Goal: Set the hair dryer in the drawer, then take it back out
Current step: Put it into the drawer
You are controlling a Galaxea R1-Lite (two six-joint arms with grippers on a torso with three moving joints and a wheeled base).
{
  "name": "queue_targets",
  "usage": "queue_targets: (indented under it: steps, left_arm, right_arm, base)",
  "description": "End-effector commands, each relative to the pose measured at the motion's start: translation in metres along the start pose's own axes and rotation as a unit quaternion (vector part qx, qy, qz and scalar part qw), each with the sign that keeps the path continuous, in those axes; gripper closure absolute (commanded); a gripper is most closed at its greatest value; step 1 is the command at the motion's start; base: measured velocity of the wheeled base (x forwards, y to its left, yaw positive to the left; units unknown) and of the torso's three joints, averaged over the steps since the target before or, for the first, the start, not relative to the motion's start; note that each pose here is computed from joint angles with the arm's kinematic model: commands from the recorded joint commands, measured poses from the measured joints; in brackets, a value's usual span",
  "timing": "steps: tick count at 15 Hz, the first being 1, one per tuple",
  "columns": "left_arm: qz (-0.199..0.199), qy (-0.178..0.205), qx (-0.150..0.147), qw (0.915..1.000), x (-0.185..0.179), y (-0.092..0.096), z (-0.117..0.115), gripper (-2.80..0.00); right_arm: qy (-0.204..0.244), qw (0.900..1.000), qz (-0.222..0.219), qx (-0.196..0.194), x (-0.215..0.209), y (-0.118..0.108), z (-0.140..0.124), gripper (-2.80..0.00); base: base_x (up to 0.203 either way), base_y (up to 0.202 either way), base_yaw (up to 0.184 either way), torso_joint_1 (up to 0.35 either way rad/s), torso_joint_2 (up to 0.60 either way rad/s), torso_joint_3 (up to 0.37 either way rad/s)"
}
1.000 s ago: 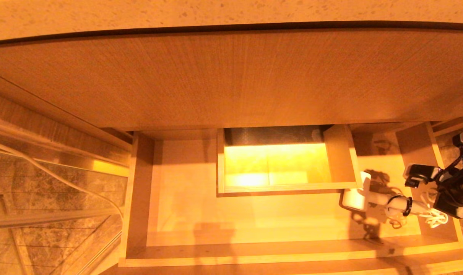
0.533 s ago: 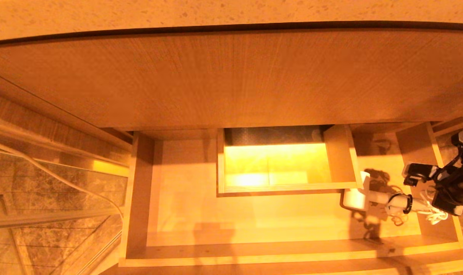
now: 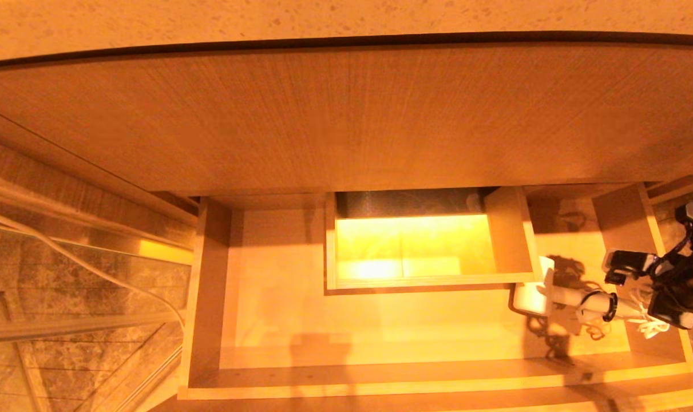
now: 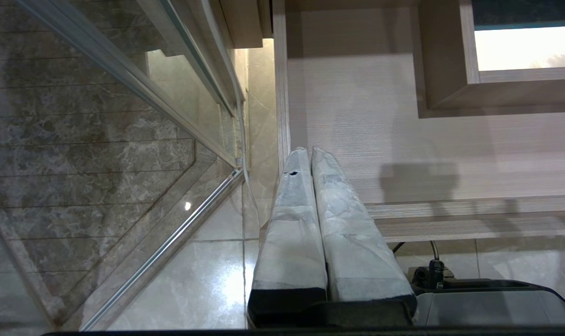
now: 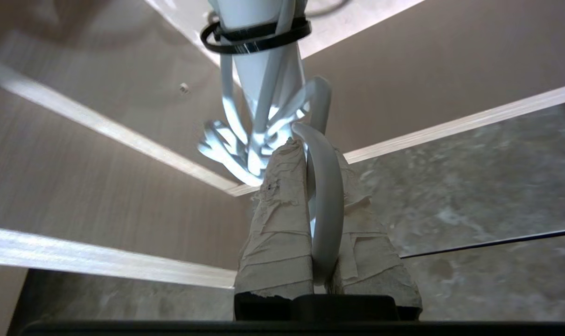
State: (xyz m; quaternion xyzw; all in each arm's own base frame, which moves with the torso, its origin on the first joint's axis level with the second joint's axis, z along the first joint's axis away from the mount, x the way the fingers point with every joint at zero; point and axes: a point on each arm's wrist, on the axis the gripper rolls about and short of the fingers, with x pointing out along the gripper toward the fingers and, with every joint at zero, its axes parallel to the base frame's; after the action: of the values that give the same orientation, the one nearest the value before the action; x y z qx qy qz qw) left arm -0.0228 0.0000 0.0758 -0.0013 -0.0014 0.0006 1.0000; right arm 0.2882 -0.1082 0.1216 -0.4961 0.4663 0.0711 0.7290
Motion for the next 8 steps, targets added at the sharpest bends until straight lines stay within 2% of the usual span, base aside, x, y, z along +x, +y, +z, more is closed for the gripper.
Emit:
queue_targets:
  steps: [1, 7, 8]
  left_arm:
    - [0.000, 0.000, 0.000, 1.0000, 0.0000, 0.0000, 0.0000, 0.00]
    - [0.000, 0.000, 0.000, 1.0000, 0.0000, 0.0000, 0.0000, 0.00]
    - [0.000, 0.000, 0.000, 1.0000, 0.0000, 0.0000, 0.0000, 0.00]
  right_arm:
    - [0.001, 1.000, 0.002, -0.004, -0.0013, 0.0021, -0.0013, 0.00]
    - [0.001, 1.000, 0.002, -0.004, -0.0004, 0.0010, -0.0038, 0.00]
    - [0.002, 1.000, 0.003, -0.013, -0.0001, 0.0016, -0.0047, -2.80]
  base:
    - [0.000, 0.000, 0.000, 0.000, 0.00, 0.000]
    - [0.000, 0.000, 0.000, 0.000, 0.00, 0.000]
    - [0.000, 0.000, 0.000, 0.000, 0.00, 0.000]
